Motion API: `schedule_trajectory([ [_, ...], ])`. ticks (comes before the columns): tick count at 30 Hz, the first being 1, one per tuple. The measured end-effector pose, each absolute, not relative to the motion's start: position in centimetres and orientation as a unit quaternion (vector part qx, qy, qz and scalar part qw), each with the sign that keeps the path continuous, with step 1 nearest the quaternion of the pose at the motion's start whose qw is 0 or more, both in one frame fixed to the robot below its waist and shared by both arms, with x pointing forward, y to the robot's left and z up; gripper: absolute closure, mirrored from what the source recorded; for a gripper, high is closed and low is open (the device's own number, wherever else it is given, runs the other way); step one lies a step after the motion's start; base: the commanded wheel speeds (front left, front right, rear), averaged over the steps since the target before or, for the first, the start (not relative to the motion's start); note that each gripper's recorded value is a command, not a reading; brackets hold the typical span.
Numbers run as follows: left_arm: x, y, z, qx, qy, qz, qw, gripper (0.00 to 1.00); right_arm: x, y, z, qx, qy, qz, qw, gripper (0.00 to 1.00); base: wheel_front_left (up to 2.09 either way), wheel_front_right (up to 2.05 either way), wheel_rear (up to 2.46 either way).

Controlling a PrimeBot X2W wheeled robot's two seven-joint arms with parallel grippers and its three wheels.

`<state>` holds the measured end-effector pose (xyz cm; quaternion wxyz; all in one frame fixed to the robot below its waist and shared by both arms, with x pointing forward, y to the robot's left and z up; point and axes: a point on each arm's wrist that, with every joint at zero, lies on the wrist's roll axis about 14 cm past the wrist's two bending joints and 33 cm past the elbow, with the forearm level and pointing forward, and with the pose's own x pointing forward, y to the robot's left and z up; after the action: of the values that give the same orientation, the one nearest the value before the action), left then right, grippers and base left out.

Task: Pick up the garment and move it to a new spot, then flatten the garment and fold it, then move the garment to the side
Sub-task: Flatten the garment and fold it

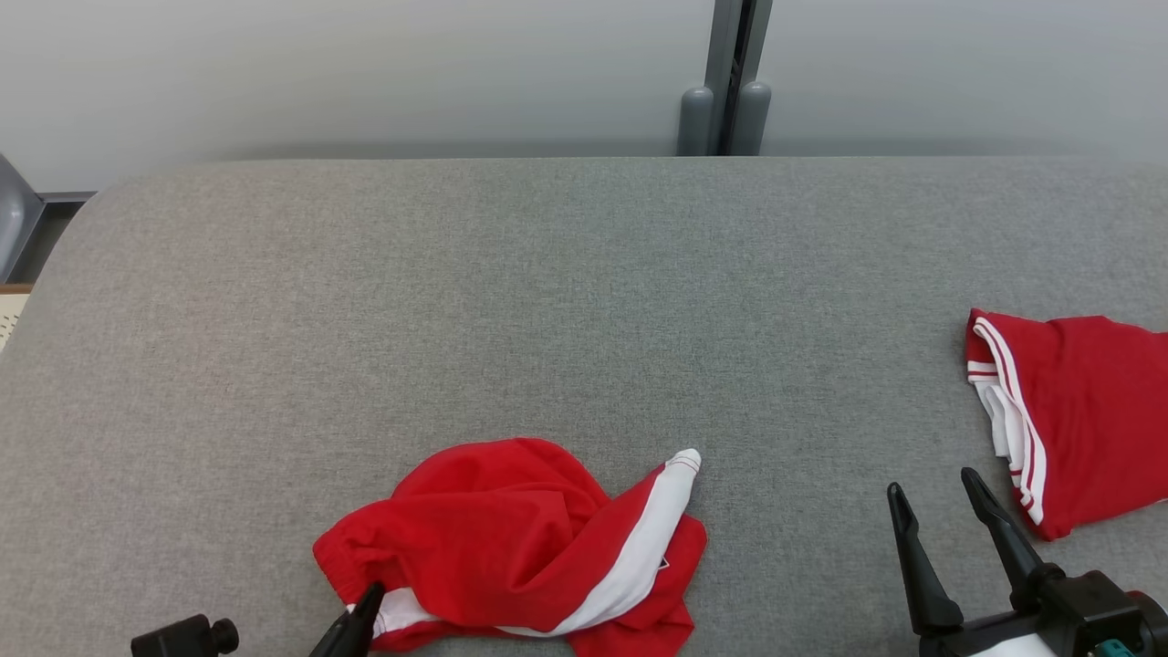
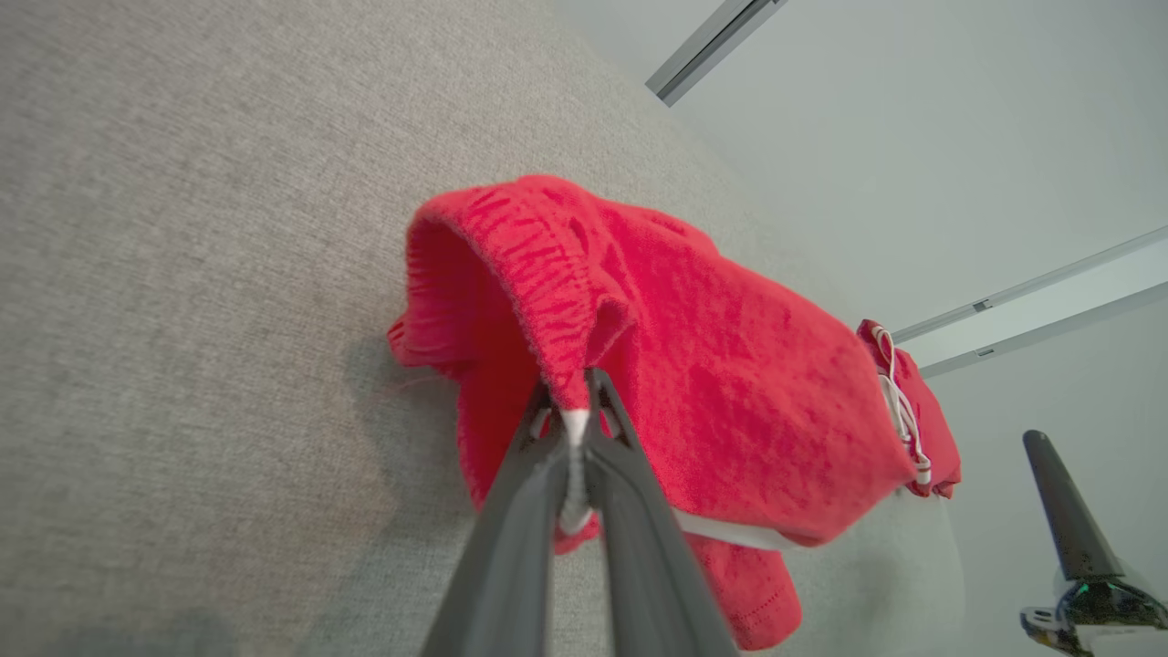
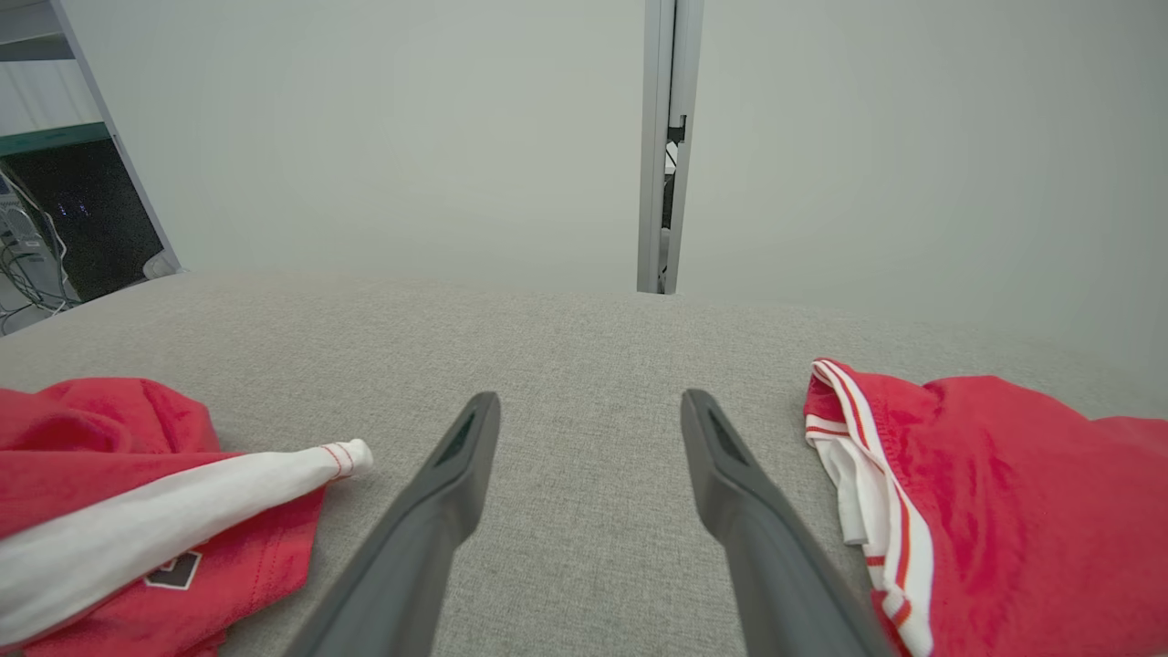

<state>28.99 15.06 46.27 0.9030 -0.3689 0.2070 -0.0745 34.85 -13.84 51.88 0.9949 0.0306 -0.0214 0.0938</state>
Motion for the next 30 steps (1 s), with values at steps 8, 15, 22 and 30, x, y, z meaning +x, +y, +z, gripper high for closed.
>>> schedule_trajectory([
  [8, 29.4, 15.4, 45.9, -0.335, 0.180, -0.066, 0.923, 0.00, 34.2, -14.5, 51.5, 0.028, -0.015, 0.084, 0.996, 0.00, 0.00, 0.00, 0.00],
  [15, 29.4, 17.8, 46.7, -0.293, 0.116, -0.025, 0.949, 0.00, 33.5, -15.5, 51.8, 0.026, -0.020, 0.069, 0.997, 0.00, 0.00, 0.00, 0.00],
  [22, 29.5, 20.2, 48.1, -0.222, 0.052, 0.017, 0.973, 0.00, 33.3, -16.7, 53.0, 0.020, -0.040, 0.052, 0.998, 0.00, 0.00, 0.00, 0.00],
  [30, 31.3, 20.1, 51.7, -0.152, -0.023, 0.014, 0.988, 0.00, 33.3, -17.8, 53.8, 0.011, -0.052, 0.037, 0.998, 0.00, 0.00, 0.00, 0.00],
])
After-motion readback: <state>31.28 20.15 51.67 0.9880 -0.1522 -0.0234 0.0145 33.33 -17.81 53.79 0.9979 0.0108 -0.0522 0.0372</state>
